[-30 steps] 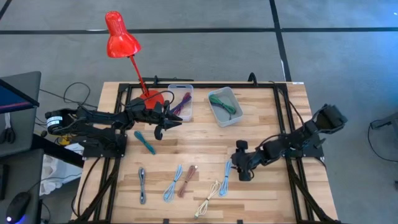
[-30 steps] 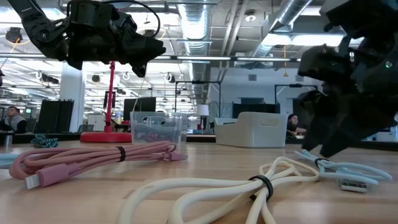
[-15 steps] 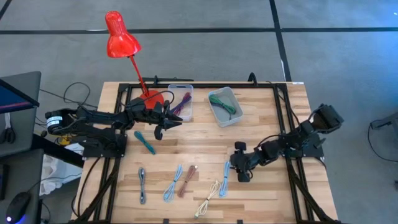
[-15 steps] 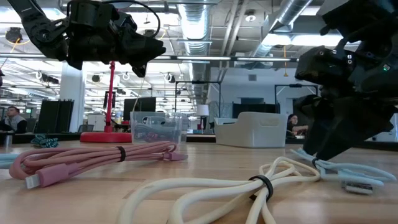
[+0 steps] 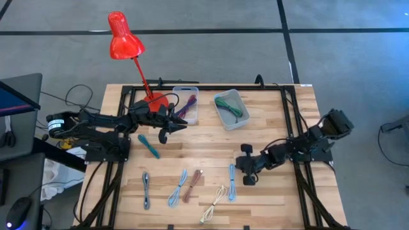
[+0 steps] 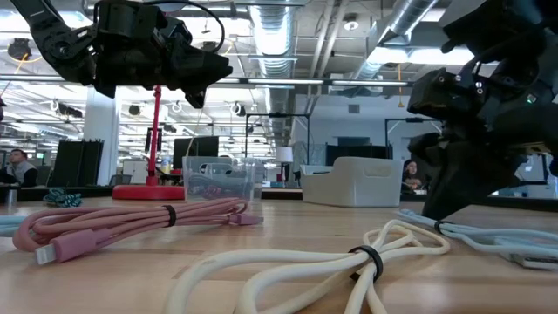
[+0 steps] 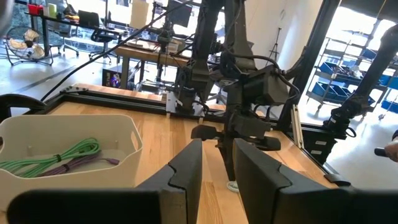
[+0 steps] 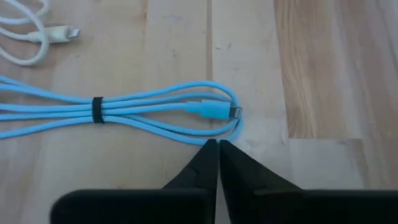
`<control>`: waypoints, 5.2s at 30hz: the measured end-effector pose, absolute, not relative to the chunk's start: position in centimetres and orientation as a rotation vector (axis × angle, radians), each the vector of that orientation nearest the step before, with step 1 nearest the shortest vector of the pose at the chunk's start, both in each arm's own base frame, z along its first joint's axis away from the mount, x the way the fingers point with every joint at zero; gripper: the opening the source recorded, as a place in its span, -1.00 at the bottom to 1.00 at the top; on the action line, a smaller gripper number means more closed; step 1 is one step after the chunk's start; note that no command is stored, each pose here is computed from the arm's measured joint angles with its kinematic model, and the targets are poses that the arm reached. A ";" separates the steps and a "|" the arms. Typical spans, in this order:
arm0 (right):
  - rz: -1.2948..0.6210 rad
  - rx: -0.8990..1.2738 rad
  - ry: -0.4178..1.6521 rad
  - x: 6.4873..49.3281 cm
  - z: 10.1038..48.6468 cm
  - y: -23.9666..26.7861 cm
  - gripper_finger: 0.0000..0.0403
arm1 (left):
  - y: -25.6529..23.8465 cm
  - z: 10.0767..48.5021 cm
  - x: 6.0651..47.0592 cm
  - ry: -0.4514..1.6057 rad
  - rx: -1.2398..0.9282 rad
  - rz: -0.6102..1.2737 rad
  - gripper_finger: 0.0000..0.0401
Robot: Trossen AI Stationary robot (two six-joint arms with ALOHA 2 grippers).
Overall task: Pick & Place USB Port
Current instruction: Put the right light blue USB cable into the gray bin
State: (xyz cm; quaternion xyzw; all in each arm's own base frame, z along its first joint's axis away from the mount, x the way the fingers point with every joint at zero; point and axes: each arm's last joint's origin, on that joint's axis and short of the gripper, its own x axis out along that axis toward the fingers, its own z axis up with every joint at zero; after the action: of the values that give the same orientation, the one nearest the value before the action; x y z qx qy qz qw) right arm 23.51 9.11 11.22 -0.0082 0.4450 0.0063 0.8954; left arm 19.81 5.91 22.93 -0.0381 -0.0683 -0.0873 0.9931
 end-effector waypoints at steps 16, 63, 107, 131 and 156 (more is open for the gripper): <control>0.082 0.110 0.893 24.5 12.2 9.7 -0.74 | 5.9 22.9 19.8 -0.137 -0.076 -0.175 -0.55; 0.303 -0.472 1.068 28.8 13.3 10.8 0.32 | 5.9 22.9 19.8 -0.135 -0.091 -0.176 -0.55; 0.419 -0.451 1.183 29.2 10.9 12.3 -0.91 | 5.9 22.9 19.8 -0.135 -0.091 -0.175 -0.55; 0.236 -0.402 0.989 28.1 19.0 8.5 -1.00 | 5.9 22.9 19.8 -0.135 -0.091 -0.175 -0.55; -0.455 -0.237 0.728 24.6 27.2 0.3 -1.00 | 5.9 22.9 19.8 -0.135 -0.091 -0.175 -0.55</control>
State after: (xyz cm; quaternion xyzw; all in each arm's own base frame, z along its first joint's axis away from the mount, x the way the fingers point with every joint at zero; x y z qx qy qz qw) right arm 24.58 0.28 27.19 -0.1147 0.3522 -0.2201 0.9024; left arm 19.79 5.92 22.92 -0.0454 -0.0674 -0.0874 0.9929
